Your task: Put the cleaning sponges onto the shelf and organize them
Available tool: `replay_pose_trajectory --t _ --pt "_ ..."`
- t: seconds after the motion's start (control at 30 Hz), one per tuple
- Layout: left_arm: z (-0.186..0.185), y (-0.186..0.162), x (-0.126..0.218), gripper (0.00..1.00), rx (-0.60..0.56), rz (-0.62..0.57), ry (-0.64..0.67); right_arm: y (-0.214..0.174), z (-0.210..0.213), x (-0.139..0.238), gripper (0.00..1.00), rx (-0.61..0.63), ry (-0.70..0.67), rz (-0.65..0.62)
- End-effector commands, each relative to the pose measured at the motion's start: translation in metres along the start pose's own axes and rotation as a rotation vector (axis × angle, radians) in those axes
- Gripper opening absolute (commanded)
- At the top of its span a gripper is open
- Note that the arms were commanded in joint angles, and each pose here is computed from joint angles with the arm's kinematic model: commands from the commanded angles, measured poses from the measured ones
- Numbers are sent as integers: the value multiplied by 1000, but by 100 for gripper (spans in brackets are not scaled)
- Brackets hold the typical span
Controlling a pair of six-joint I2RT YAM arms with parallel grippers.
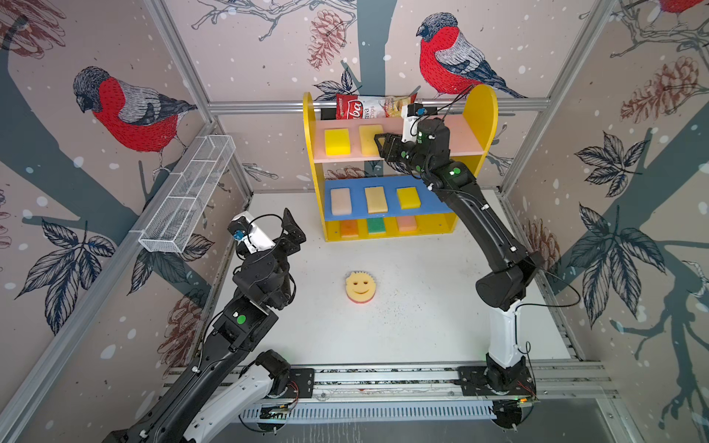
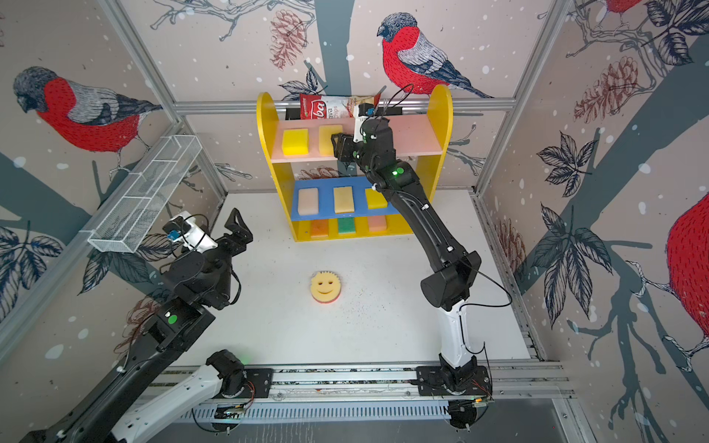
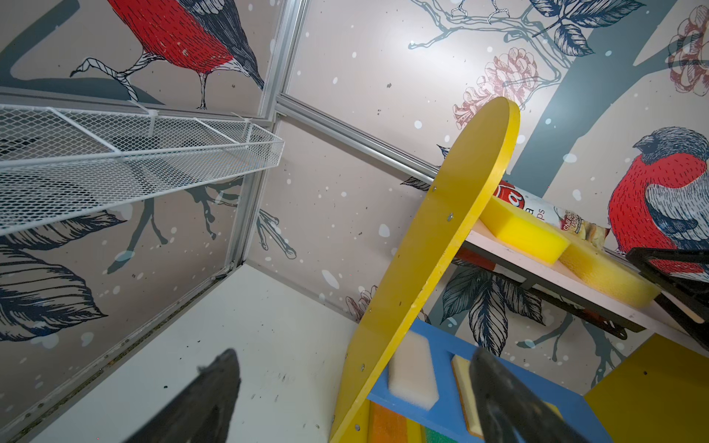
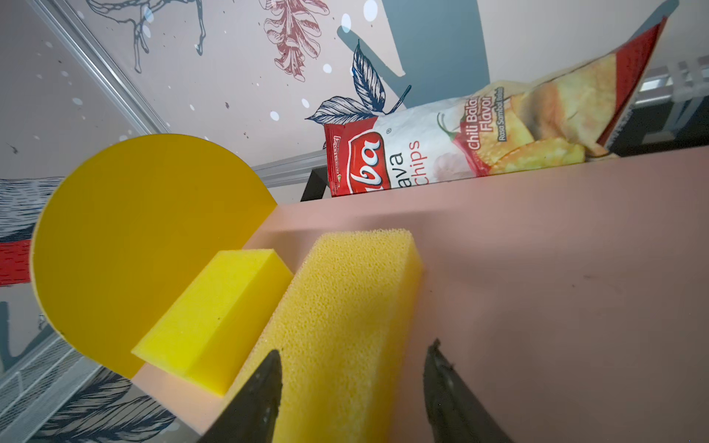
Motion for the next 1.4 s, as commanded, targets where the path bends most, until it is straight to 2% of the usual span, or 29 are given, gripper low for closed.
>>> replay_pose_trajectory --t 0.0,0.1,0.23,0.47,0.77,1.0,1.37 --pt "0 4 1 92 18 -6 0 -37 -10 -7 52 36 -102 169" --pt "1 3 1 92 22 -7 3 -40 -11 -10 45 31 -97 178" --pt "2 3 2 92 26 -10 6 -42 -11 -11 28 28 -93 184" --pt "1 4 2 92 27 -10 2 -40 -10 -9 16 21 -98 178" --pt "4 8 5 92 41 -10 10 -35 -14 -1 10 8 -147 160" --pt "3 8 5 92 45 -15 12 -32 -19 1 8 -11 -203 141" --pt "-3 4 -1 92 30 -4 4 -34 -17 -1 8 -39 -201 139"
Point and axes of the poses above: each gripper's point midway between its finger pads, its own x axis back along the fingers, its own z axis along the line the jaws close on, y = z × x, the point moved 8 cm from there along x, back along the fingers, and after that the axes turned 7 degrees about x, right-handed, at the moved point
